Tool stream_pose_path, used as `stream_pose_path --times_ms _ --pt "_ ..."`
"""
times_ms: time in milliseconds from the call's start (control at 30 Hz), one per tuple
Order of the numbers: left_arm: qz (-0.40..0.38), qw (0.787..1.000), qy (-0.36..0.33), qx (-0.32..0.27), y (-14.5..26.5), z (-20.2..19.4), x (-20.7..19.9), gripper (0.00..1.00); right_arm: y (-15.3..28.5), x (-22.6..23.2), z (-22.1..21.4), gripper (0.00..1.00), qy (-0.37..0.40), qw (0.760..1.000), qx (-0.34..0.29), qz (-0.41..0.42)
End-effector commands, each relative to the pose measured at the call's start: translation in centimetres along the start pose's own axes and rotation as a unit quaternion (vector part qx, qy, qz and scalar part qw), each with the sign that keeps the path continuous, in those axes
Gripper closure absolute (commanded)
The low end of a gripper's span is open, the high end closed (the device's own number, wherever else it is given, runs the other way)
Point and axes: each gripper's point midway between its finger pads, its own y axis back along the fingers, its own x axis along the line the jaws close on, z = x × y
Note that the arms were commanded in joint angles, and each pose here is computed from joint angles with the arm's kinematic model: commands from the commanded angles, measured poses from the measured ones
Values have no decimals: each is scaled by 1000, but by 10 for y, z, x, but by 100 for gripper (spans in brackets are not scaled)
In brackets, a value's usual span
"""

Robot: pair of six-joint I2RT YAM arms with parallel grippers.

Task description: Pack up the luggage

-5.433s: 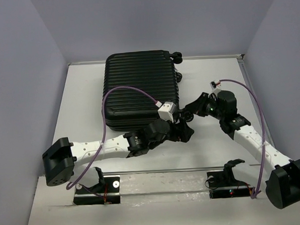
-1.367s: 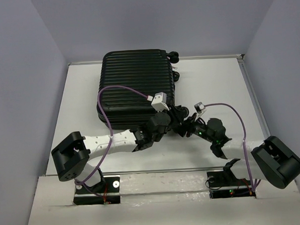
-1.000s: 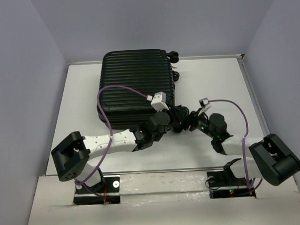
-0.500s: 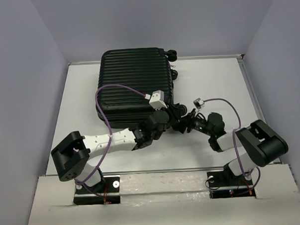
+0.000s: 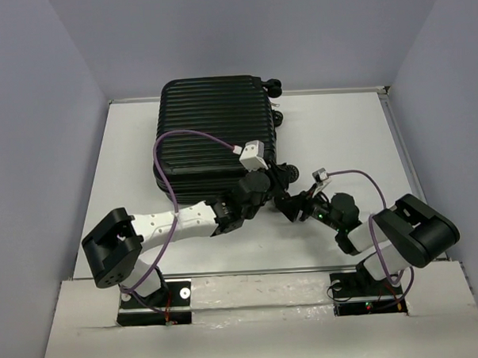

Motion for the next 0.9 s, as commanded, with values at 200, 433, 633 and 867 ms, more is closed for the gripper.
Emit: stream_pose_path --times_ms 200,433,633,867 --pt "-29 996 32 -77 -3 63 -30 79 -20 43 91 37 120 977 -171 53" --pt "-37 997 27 -70 -2 64 -35 77 -29 51 109 41 138 967 -206 57" --pt "-38 997 27 -59 -2 57 -32 74 -36 52 117 44 128 962 -230 67" --pt "-32 998 24 -58 0 57 -26 77 -45 58 137 55 120 956 -262 61"
